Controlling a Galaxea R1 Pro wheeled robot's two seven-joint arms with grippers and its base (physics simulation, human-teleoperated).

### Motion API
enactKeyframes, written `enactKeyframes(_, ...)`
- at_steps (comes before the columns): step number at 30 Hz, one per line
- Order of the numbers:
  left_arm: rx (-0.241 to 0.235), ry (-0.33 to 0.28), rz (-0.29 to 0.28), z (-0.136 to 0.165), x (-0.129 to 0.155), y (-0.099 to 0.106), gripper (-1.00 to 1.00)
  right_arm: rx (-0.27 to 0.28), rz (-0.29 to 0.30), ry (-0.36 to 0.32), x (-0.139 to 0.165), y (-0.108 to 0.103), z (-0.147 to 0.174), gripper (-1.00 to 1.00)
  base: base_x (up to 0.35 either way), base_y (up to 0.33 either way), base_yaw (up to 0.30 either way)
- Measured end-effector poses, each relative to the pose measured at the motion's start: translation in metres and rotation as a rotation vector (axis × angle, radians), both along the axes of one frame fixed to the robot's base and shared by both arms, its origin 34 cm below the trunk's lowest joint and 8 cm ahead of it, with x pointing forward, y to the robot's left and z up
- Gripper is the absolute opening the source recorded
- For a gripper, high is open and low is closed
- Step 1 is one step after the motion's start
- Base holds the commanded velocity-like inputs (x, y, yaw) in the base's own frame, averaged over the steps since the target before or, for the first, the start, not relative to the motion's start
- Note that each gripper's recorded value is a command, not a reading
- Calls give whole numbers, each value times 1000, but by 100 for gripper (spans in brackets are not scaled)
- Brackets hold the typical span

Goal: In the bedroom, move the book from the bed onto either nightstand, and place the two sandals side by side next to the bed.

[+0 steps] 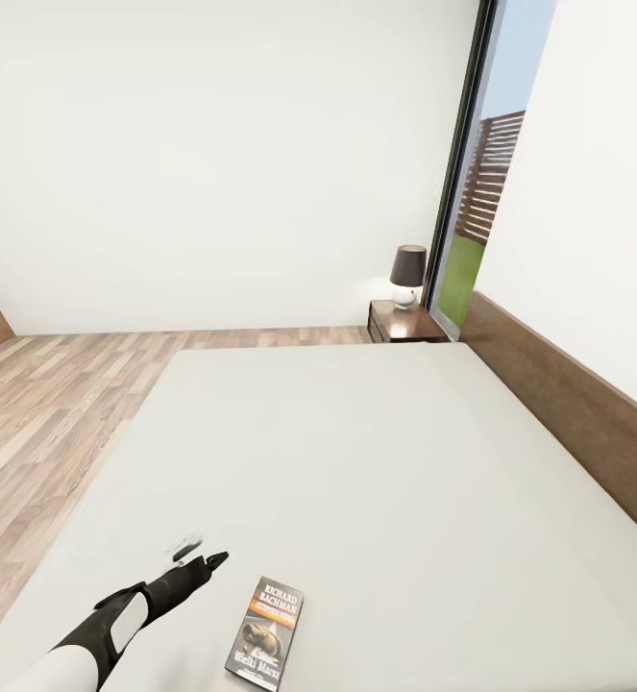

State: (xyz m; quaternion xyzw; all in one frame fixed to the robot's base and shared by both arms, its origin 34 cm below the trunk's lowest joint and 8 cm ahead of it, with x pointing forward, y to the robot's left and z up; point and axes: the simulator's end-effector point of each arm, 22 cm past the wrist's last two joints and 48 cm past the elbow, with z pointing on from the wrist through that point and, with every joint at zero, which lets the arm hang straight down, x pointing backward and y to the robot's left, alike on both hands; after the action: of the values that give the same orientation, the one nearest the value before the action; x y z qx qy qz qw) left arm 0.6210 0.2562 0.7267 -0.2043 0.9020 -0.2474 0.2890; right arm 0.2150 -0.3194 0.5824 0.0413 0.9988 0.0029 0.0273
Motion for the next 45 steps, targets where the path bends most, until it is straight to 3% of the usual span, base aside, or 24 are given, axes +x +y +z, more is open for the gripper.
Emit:
enactKeyframes(27,-10,0,-7,-12,4,-9,100,-1,0,0,4,-1,-12,100,0,0,0)
enactKeyframes(45,1,4,-49,-25,4,-20,100,-3,0,-1,7,-2,-23,100,0,0,0)
